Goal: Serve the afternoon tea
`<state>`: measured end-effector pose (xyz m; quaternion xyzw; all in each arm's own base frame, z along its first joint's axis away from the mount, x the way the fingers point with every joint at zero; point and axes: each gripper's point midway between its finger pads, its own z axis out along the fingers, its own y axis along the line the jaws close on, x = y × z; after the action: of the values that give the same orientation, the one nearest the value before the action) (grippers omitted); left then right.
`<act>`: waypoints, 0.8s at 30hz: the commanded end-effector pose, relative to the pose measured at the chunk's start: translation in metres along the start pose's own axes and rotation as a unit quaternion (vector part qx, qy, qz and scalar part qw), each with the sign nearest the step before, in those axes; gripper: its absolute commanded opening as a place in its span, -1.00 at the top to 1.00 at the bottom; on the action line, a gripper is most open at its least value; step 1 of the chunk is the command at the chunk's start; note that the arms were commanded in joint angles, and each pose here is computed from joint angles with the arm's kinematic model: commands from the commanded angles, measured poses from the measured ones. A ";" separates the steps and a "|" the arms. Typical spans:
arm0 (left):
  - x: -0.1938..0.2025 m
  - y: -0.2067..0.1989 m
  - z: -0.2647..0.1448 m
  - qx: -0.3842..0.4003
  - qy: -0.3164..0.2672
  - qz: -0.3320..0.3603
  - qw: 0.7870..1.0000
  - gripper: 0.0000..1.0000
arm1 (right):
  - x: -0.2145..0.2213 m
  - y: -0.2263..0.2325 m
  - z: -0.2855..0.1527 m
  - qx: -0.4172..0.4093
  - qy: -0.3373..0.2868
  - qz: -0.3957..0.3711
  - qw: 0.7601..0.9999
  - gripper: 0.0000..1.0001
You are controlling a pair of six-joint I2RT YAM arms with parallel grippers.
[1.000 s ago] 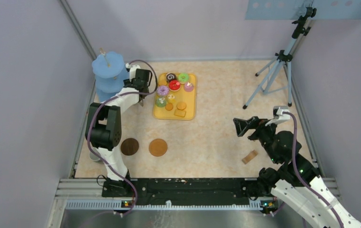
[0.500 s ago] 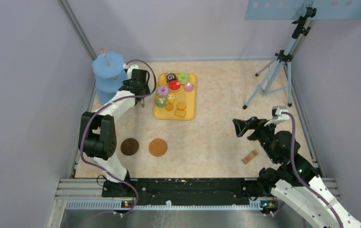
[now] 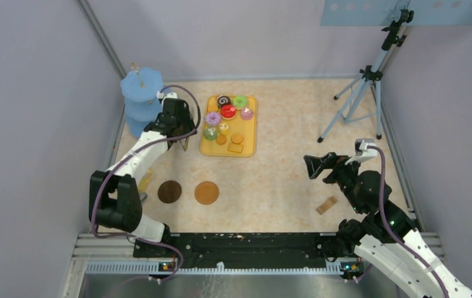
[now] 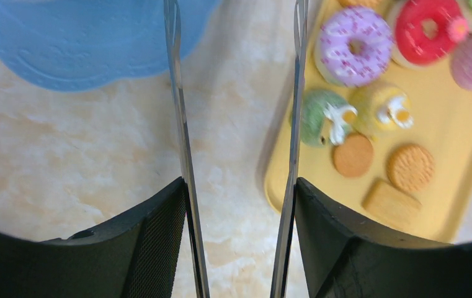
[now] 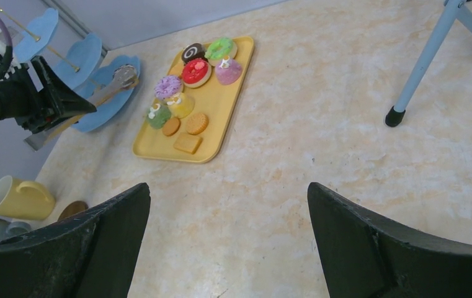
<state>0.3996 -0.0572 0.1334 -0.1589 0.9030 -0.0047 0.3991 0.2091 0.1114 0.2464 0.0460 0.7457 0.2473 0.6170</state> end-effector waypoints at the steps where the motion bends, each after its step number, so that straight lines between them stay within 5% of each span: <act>1: 0.018 -0.029 -0.032 0.115 0.034 0.000 0.993 -0.35 | -0.008 0.003 0.000 -0.005 -0.011 0.008 1.000 -0.90; 8: 0.038 -0.058 -0.084 0.254 0.051 0.040 0.965 -0.35 | -0.006 0.005 0.002 -0.010 -0.011 0.009 1.000 -0.90; 14: 0.035 -0.098 -0.127 0.334 0.009 0.120 0.935 -0.34 | -0.004 0.010 0.003 -0.018 -0.004 0.013 1.000 -0.90; 19: 0.044 -0.142 -0.150 0.333 -0.003 0.202 0.921 -0.35 | -0.002 0.011 0.003 -0.022 -0.002 0.019 1.000 -0.90; 24: 0.041 -0.159 -0.138 0.307 -0.004 0.211 0.928 -0.36 | -0.004 0.009 0.002 -0.018 -0.004 0.018 1.000 -0.90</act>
<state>0.2931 -0.2394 0.2097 0.1791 0.8686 -0.2385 0.3957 0.2085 0.1181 0.2439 0.0426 0.7488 0.2608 0.6078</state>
